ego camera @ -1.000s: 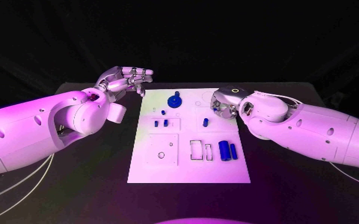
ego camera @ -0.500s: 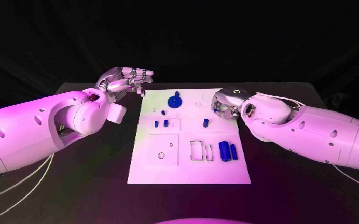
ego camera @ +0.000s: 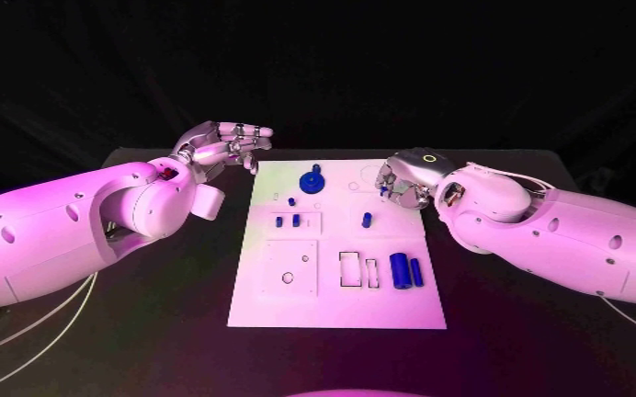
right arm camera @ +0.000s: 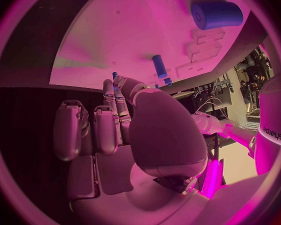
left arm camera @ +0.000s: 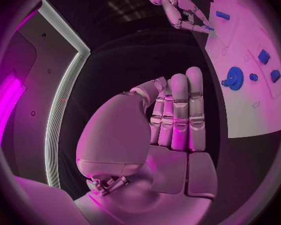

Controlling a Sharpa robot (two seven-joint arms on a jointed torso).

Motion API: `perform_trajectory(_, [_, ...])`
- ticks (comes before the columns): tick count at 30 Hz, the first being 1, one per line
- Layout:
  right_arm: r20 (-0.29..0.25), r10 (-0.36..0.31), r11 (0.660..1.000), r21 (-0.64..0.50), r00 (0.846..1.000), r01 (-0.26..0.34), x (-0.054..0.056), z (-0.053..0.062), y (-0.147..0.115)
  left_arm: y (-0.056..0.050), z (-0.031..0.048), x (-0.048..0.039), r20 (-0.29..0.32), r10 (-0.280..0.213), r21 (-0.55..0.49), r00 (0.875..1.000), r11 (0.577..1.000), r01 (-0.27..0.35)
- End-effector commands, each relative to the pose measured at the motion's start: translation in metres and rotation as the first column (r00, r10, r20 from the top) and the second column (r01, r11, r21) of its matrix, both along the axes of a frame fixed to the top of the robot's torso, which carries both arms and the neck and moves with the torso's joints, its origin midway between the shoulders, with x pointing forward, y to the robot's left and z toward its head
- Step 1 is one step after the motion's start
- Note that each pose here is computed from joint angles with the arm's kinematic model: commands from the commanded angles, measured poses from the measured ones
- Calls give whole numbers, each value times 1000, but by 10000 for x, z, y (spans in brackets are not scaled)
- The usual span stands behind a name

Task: Assemble the parts on the task board

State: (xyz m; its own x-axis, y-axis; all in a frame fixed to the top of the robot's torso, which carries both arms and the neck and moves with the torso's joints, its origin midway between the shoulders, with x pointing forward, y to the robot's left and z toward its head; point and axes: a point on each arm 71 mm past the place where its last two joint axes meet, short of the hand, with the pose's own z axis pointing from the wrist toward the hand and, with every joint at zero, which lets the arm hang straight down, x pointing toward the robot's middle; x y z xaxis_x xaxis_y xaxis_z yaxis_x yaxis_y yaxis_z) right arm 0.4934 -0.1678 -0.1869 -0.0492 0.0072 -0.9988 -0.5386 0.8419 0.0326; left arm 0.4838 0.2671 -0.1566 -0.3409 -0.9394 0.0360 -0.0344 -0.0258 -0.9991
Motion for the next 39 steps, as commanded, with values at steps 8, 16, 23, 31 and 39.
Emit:
perform_trajectory(8, [28,95,987,126,995,-98,-332,216,238,-29,-6,5,-10,-27,-8,1000,1000,27])
perform_trajectory(16, [7,210,960,190,978,-208,-582,228,635,-37,-26,40,-18,-13,-1,1000,1000,13])
perform_trajectory(23, [-45,274,941,220,961,-258,-711,3,918,-76,-30,63,-14,-14,-5,1000,1000,14])
perform_trajectory(31, [-98,304,935,220,948,-277,-786,-240,1095,-173,-24,57,-9,-35,-16,999,999,35])
perform_trajectory(39, [-131,311,937,206,941,-282,-813,-397,1185,-222,-17,42,-8,-51,-22,999,998,51])
